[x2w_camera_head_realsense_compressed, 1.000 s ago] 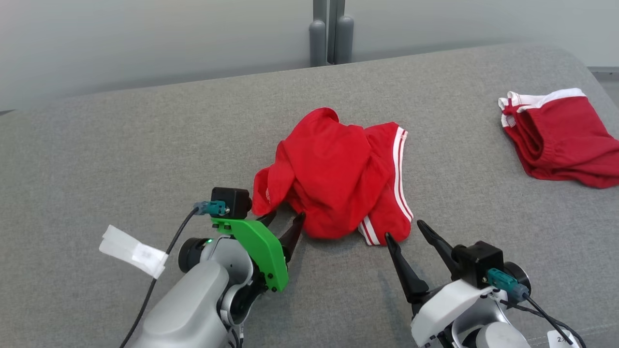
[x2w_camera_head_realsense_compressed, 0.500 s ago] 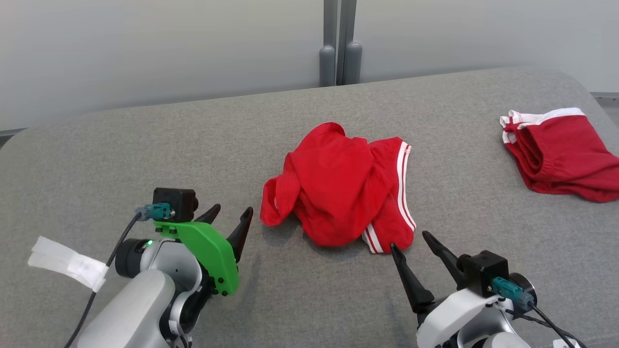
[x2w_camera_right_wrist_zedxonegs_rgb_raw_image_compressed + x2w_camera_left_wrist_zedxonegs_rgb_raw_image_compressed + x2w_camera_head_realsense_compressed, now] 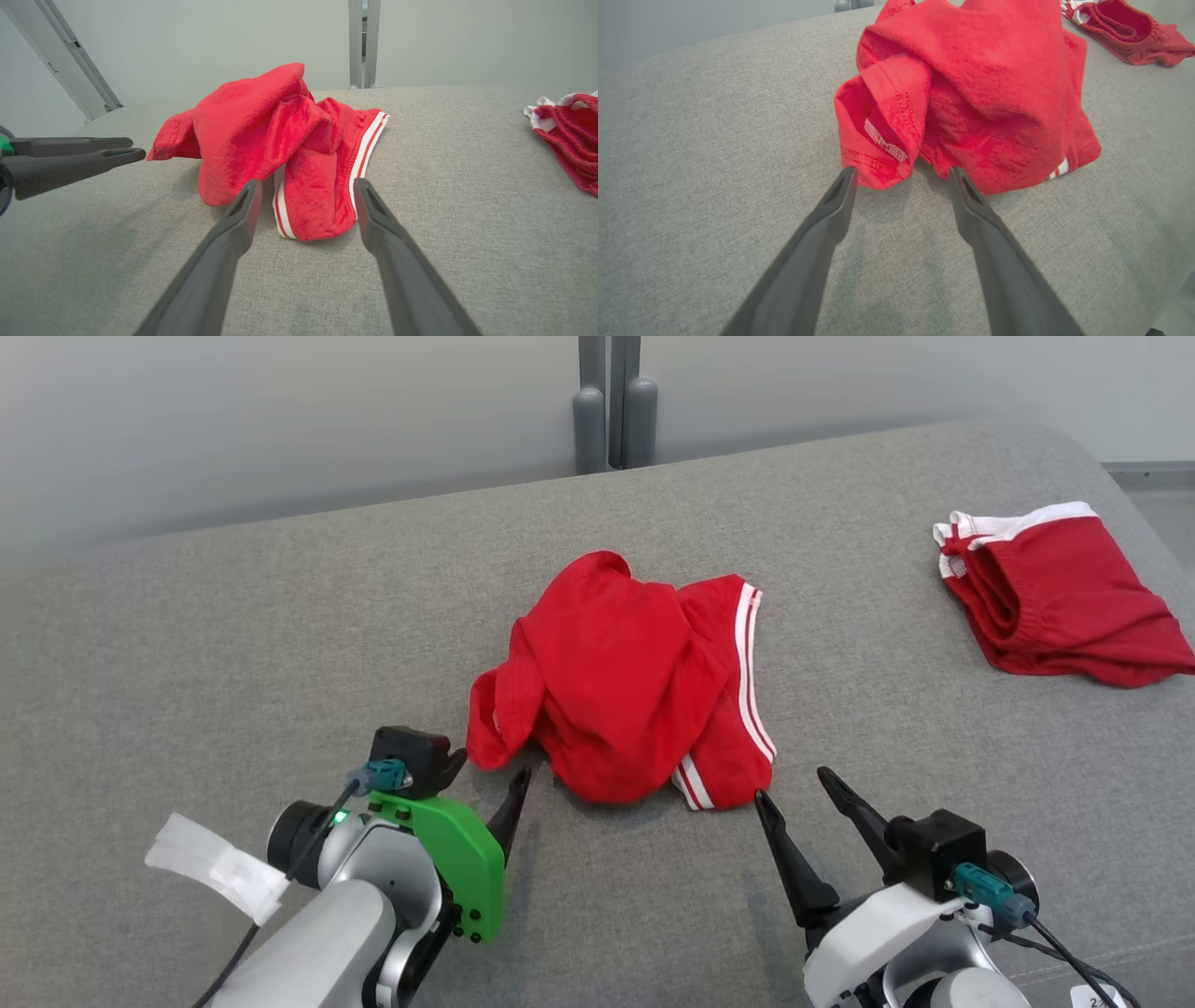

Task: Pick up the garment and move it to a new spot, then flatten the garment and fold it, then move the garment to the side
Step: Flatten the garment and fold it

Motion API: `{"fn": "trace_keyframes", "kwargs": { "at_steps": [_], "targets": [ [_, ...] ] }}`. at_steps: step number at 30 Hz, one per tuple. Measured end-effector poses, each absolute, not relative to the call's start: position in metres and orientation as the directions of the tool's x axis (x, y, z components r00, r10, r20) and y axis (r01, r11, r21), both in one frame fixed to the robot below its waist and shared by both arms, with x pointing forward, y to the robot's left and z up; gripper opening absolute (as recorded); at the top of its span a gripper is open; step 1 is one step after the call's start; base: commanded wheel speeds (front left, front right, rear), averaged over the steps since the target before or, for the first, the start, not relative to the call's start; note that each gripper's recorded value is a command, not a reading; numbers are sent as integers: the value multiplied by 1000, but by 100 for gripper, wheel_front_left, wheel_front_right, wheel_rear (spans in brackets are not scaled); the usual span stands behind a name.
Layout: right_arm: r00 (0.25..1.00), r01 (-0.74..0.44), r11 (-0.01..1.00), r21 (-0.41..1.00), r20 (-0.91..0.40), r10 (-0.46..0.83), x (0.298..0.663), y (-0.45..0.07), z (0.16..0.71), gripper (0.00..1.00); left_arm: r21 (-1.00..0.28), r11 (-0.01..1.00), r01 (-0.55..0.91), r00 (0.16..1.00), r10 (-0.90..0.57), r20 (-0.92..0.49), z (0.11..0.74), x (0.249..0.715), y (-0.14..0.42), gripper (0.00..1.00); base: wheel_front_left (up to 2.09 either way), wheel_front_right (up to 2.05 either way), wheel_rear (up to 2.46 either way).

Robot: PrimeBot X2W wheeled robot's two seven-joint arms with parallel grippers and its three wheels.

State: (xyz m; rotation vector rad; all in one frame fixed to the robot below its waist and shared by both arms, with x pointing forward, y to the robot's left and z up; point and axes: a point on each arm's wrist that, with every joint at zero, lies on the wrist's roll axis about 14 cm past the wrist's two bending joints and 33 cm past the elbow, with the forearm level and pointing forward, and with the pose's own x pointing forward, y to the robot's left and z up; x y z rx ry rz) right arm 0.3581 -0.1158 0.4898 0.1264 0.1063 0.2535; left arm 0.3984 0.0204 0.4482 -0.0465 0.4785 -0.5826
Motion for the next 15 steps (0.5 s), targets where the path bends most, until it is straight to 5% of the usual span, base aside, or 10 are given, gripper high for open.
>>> {"fn": "trace_keyframes", "kwargs": {
  "at_steps": [13,14,15],
  "targets": [
    [970,-198,970,142,-113,215,361,-128,480,100,-120,826,550,727,-544,-419,432,413,7,100,0,0,0],
    [970,-197,970,142,-114,214,362,-129,479,100,-126,828,546,731,-544,-410,434,414,7,77,0,0,0],
    [970,-196,970,143,-115,213,362,-129,479,100,-133,829,544,734,-546,-404,435,416,6,40,0,0,0]
  ]
}}
